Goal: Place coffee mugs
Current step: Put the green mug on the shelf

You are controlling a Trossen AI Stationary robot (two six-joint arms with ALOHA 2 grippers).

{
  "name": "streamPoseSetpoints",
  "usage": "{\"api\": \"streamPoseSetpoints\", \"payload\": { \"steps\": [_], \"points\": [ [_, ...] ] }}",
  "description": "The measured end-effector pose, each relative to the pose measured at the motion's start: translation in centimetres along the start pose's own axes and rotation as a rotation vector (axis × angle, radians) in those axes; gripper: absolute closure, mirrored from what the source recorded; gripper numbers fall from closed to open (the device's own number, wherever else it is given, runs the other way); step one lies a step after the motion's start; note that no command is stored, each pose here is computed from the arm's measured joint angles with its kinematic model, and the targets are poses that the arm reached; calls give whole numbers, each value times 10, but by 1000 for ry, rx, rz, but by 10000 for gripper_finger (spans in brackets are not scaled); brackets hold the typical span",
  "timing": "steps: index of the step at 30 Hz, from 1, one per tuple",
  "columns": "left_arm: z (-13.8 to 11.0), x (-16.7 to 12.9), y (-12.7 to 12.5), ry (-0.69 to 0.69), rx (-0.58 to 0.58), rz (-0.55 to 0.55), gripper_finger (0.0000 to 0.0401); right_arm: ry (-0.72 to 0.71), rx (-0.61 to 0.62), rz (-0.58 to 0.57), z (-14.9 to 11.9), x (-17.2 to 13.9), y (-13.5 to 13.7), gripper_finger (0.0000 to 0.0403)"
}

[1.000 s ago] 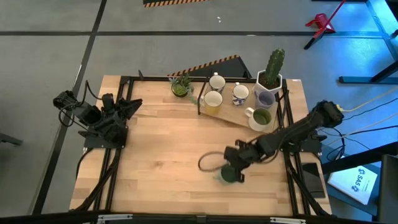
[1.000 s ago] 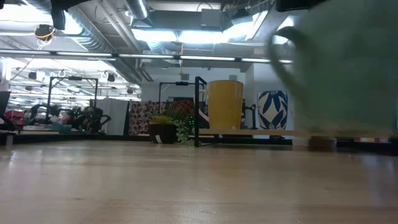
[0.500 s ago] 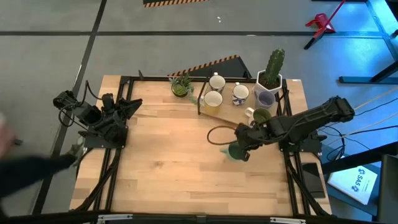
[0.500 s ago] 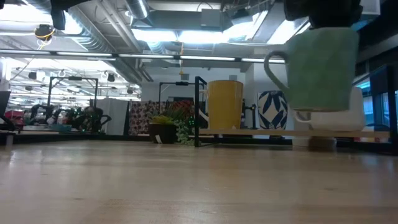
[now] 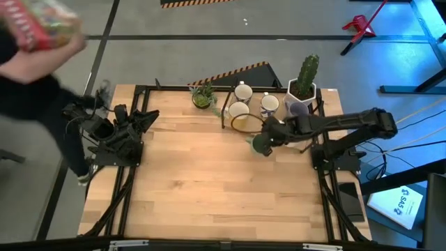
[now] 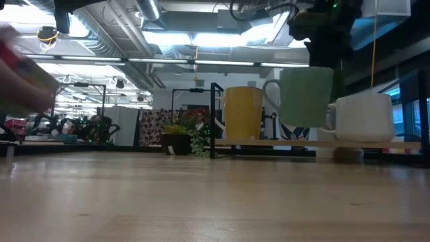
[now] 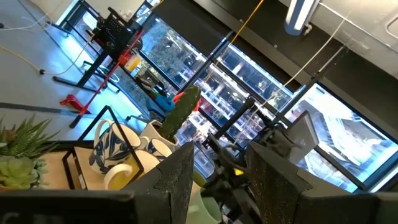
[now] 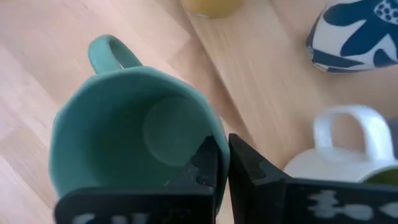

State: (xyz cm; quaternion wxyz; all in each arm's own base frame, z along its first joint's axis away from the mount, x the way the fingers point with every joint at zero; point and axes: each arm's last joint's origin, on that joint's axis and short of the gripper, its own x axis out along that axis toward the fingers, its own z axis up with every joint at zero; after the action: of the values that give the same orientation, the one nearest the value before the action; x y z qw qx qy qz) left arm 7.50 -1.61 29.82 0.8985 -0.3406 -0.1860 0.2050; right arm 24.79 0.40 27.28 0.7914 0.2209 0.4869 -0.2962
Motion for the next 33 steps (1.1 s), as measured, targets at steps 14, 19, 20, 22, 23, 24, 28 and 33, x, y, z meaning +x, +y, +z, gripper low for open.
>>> {"api": "streamPoseSetpoints", "payload": {
  "steps": [14, 19, 20, 22, 23, 24, 28, 33],
  "points": [
    [0, 0, 0, 0, 1, 1, 259, 79, 11, -20, 34, 14, -53, 403],
    [0, 0, 0, 0, 2, 1, 259, 78, 7, -14, 41, 16, -64, 403],
    [0, 0, 0, 0, 2, 1, 259, 84, 11, -14, 41, 18, -66, 403],
    [0, 0, 0, 0, 2, 1, 259, 92, 16, -9, 41, 21, -69, 403],
    [0, 0, 0, 0, 2, 1, 259, 91, 15, -6, 41, 22, -70, 403],
    [0, 0, 0, 0, 2, 1, 259, 91, 14, -4, 41, 23, -71, 403],
    [0, 0, 0, 0, 2, 1, 259, 71, 18, 21, 38, 34, -70, 403],
    [0, 0, 0, 0, 2, 2, 259, 65, 33, 30, 37, 39, -73, 403]
  ]
}}
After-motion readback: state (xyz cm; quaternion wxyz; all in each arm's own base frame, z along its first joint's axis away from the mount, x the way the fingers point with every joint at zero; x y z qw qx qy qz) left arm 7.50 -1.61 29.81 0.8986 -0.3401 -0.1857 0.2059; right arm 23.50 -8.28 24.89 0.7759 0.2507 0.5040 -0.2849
